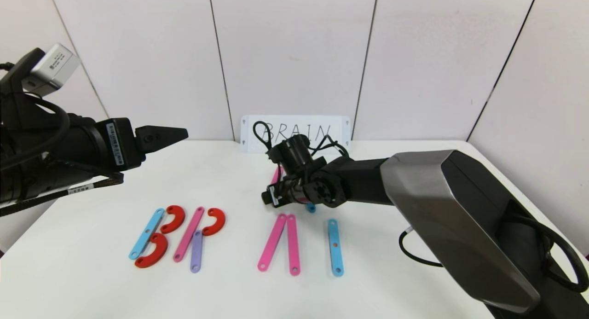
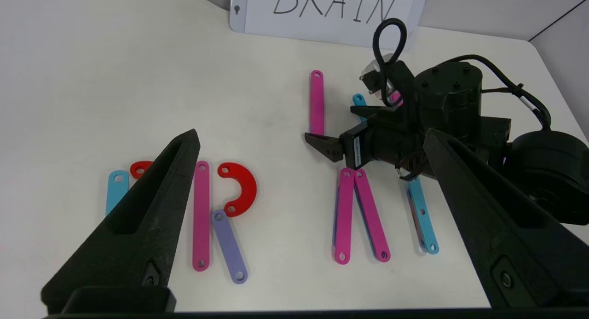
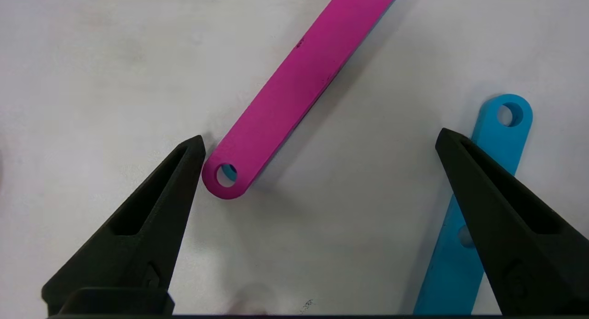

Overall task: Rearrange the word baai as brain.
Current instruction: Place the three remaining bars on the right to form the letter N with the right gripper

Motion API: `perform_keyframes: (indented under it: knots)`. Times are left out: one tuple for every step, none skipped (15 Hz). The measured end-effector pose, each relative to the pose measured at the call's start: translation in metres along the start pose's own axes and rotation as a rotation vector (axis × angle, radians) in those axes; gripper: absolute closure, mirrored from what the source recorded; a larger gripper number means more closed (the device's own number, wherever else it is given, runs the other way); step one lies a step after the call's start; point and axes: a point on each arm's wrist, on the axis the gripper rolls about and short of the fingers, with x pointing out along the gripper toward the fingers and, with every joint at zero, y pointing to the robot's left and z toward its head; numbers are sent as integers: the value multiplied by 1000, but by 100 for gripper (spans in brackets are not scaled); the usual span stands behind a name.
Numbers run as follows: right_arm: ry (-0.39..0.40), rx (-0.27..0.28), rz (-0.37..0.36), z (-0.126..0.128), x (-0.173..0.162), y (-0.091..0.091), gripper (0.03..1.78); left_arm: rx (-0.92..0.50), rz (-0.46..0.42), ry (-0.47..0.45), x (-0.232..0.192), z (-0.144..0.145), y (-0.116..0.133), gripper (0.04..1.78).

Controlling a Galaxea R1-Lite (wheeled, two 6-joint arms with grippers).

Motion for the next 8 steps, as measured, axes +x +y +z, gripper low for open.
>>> perform_keyframes:
  knots:
    - [0, 2, -3, 0, 1, -2, 7, 0, 0, 0, 0, 0, 0, 12]
    - [0, 4, -6, 0, 1, -4, 7, 0, 0, 0, 0, 0, 0, 12]
    - [-1, 6, -9, 1, 2, -5, 7, 1, -5, 1, 0, 0, 0, 12]
    - [-2, 6, -10, 1, 2, -6, 7, 0, -12, 4, 0, -1, 0, 12]
    - [-7, 7, -11, 1, 2, -7, 7, 1, -15, 6, -1, -1, 0, 12]
    - [-18, 12, -14, 3, 3, -10, 7, 1, -16, 6, -1, -1, 0, 12]
    - [-24, 13, -21, 5, 3, -14, 7, 1, -17, 7, -1, -1, 0, 12]
    - [-26, 14, -29, 6, 3, -19, 7, 1, -17, 7, -1, -1, 0, 12]
